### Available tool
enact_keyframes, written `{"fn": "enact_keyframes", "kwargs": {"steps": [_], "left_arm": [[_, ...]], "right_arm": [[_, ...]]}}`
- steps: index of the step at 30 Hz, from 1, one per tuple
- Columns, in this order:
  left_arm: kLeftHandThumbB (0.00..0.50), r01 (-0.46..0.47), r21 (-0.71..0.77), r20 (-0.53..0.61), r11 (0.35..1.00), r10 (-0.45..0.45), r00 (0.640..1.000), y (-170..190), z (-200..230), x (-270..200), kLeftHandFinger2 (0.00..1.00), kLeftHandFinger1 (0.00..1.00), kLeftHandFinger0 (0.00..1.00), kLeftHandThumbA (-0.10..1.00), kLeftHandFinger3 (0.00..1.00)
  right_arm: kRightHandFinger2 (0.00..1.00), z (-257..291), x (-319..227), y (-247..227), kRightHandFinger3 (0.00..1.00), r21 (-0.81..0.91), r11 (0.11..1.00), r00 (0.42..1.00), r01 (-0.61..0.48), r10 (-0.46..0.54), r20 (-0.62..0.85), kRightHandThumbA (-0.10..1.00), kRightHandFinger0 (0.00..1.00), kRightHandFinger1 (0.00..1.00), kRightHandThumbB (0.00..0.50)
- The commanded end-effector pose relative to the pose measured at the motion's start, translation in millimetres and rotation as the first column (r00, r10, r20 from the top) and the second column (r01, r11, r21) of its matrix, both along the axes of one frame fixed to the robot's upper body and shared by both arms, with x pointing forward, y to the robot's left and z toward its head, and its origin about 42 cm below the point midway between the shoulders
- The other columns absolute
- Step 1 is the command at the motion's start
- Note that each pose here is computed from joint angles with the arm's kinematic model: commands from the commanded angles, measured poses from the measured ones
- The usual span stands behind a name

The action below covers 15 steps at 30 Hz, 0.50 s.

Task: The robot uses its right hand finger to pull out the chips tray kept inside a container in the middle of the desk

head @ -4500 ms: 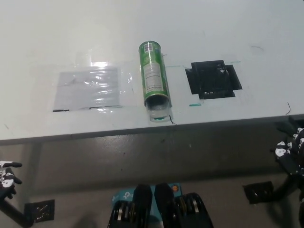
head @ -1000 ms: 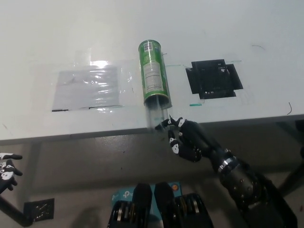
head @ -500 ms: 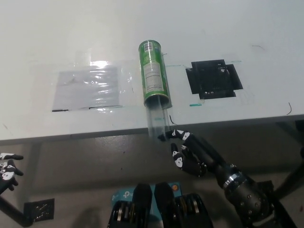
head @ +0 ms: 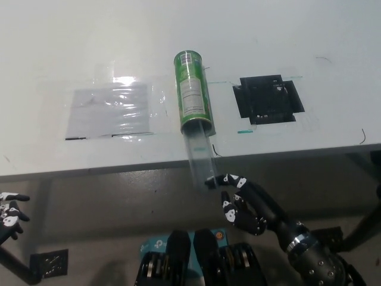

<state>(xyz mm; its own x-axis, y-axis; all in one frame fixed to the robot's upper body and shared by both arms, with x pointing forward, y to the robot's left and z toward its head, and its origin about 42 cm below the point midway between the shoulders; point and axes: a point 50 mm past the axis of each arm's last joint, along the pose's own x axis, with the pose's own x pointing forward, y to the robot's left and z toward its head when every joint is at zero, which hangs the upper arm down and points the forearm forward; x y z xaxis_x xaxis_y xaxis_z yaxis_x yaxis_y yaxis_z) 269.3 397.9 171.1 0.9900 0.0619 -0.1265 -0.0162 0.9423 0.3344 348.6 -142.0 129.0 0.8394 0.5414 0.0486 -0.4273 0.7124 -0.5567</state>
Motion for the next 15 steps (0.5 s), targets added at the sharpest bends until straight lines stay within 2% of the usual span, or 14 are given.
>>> {"fn": "enact_keyframes", "kwargs": {"steps": [1,2,3,4,5,6,8,9,10,11,13,14,15], "left_arm": [[0.0,0.011,0.018,0.033,1.0,-0.012,0.999,5.7,12.2,1.6,0.37,0.29,0.29,0.21,0.54],[0.0,0.012,0.017,0.034,1.0,-0.012,0.999,5.9,11.9,1.8,0.37,0.29,0.29,0.21,0.54],[0.0,0.009,0.028,0.024,1.0,-0.009,1.0,6.0,10.1,0.0,0.37,0.29,0.29,0.21,0.54],[0.0,0.01,0.03,0.025,0.999,-0.011,1.0,6.3,9.0,-0.6,0.37,0.29,0.29,0.21,0.53],[0.0,0.01,0.034,0.025,0.999,-0.01,1.0,5.9,9.3,-0.8,0.37,0.29,0.29,0.22,0.53],[0.0,0.006,0.035,0.019,0.999,-0.006,1.0,5.6,9.4,-0.9,0.37,0.29,0.29,0.22,0.53],[0.0,0.008,0.025,0.017,1.0,-0.008,1.0,5.3,8.8,-1.2,0.37,0.29,0.3,0.23,0.53],[0.0,0.009,0.024,0.016,1.0,-0.01,1.0,4.9,8.1,-1.7,0.36,0.29,0.29,0.23,0.53],[0.0,0.009,0.026,0.015,1.0,-0.009,1.0,4.8,7.9,-2.3,0.36,0.29,0.29,0.23,0.53],[0.0,0.009,0.023,0.015,1.0,-0.01,1.0,4.7,7.3,-2.9,0.36,0.28,0.29,0.23,0.53],[0.0,0.011,0.024,0.014,1.0,-0.011,1.0,4.9,6.3,-3.5,0.35,0.28,0.29,0.22,0.53],[0.0,0.011,0.024,0.014,1.0,-0.011,1.0,4.9,6.3,-3.5,0.35,0.28,0.29,0.22,0.53],[0.0,0.008,0.022,0.012,1.0,-0.009,1.0,3.9,7.0,-3.6,0.35,0.28,0.28,0.22,0.53]], "right_arm": [[0.68,8.5,-1.9,1.7,0.74,0.038,0.999,1.0,-0.004,0.005,-0.009,-0.1,0.0,0.0,0.124],[0.7,8.2,-2.5,1.6,0.76,0.039,0.999,1.0,-0.004,0.004,-0.01,-0.1,0.0,0.0,0.126],[0.91,8.7,-4.5,2.5,0.96,0.055,0.998,1.0,-0.009,0.009,0.009,-0.1,0.0,0.02,0.131],[1.0,10.3,-4.1,3.2,1.0,0.055,0.998,1.0,-0.017,0.015,0.024,-0.1,0.04,0.07,0.13],[1.0,14.0,-1.6,3.8,1.0,0.044,0.999,0.999,-0.031,0.029,0.044,-0.1,0.11,0.17,0.129],[1.0,16.5,0.4,3.8,1.0,0.036,0.999,0.998,-0.04,0.038,0.049,-0.1,0.1,0.16,0.129],[1.0,26.8,9.0,4.0,1.0,-0.038,0.996,0.989,-0.082,0.086,0.124,-0.1,0.2,0.33,0.166],[1.0,32.5,12.7,4.3,1.0,-0.071,0.994,0.985,-0.082,0.091,0.145,-0.1,0.26,0.36,0.193],[1.0,39.7,17.5,5.1,1.0,-0.089,0.992,0.98,-0.087,0.101,0.17,-0.1,0.27,0.38,0.22],[1.0,45.0,20.3,5.8,1.0,-0.088,0.992,0.976,-0.09,0.106,0.188,-0.1,0.28,0.44,0.25],[1.0,61.9,27.5,8.4,1.0,-0.076,0.992,0.967,-0.105,0.119,0.226,-0.1,0.28,0.5,0.258],[1.0,61.9,27.6,8.4,1.0,-0.076,0.992,0.967,-0.105,0.12,0.227,-0.1,0.28,0.5,0.258],[1.0,78.7,31.9,8.5,1.0,-0.087,0.991,0.956,-0.105,0.125,0.264,-0.1,0.29,0.57,0.263]]}}
